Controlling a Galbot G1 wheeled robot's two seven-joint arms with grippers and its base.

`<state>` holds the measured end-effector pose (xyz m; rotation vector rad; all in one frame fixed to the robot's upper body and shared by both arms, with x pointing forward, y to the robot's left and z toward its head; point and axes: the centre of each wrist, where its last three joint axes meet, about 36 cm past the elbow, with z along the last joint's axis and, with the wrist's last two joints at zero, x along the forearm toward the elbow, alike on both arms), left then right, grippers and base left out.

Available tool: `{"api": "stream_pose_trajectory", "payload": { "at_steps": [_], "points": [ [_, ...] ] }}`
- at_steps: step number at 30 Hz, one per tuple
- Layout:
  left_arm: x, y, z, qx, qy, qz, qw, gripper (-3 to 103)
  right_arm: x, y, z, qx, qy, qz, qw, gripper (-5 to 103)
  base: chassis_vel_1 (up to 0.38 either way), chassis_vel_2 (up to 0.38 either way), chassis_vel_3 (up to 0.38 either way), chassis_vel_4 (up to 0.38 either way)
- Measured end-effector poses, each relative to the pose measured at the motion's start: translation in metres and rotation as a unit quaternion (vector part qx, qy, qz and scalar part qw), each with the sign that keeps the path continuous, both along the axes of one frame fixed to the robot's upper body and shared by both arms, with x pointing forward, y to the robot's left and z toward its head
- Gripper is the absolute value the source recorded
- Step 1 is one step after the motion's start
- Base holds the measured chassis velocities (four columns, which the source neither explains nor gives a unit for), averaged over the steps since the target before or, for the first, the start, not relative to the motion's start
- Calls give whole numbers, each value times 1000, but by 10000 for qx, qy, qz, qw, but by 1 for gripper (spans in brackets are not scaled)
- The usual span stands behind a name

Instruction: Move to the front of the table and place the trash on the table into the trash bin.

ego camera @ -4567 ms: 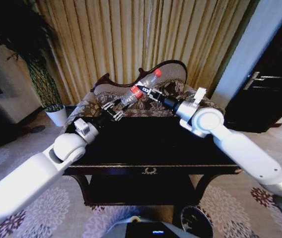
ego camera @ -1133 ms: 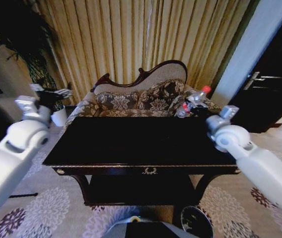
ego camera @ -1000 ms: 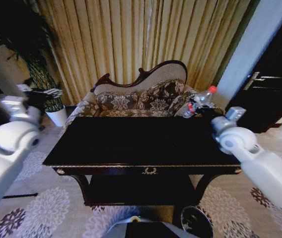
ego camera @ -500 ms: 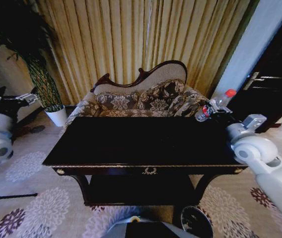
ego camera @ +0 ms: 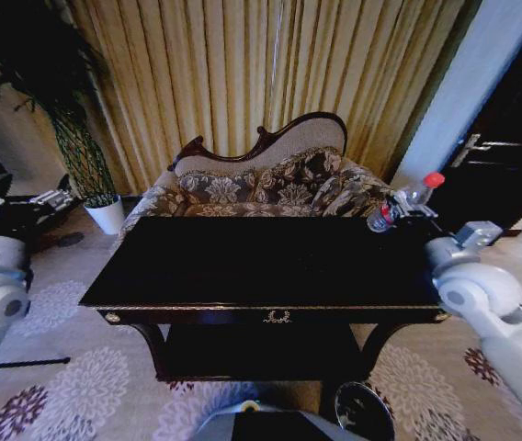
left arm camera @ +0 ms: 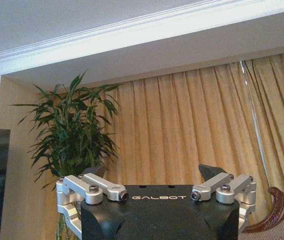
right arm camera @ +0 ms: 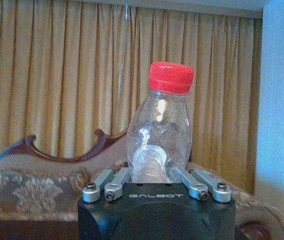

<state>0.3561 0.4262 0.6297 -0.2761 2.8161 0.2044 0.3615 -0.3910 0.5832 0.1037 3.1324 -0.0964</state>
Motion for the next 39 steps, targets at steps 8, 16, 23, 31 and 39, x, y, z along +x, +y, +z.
{"api": "stream_pose_trajectory", "payload": {
  "at_steps": [8,16,23,31,39],
  "points": [
    [-7,6,-12,-74,182,-236,9995,100,-7,-4,-14,-43,213,161,9996,26,0,0,0,0],
    [-8,24,-25,-212,378,-213,9988,100,-3,-9,-15,-1,197,198,9996,26,0,0,0,0],
    [-5,28,-25,-112,413,-251,9988,100,-3,-7,-14,-9,166,248,9996,26,0,0,0,0],
    [-2,25,-27,-43,441,-277,9986,100,-4,-7,-14,-6,158,239,9996,26,45,-48,-58,48],
    [-2,24,-27,-37,430,-282,9987,100,-3,-7,-12,-9,124,249,9996,26,134,-123,-130,127]
  ]
}}
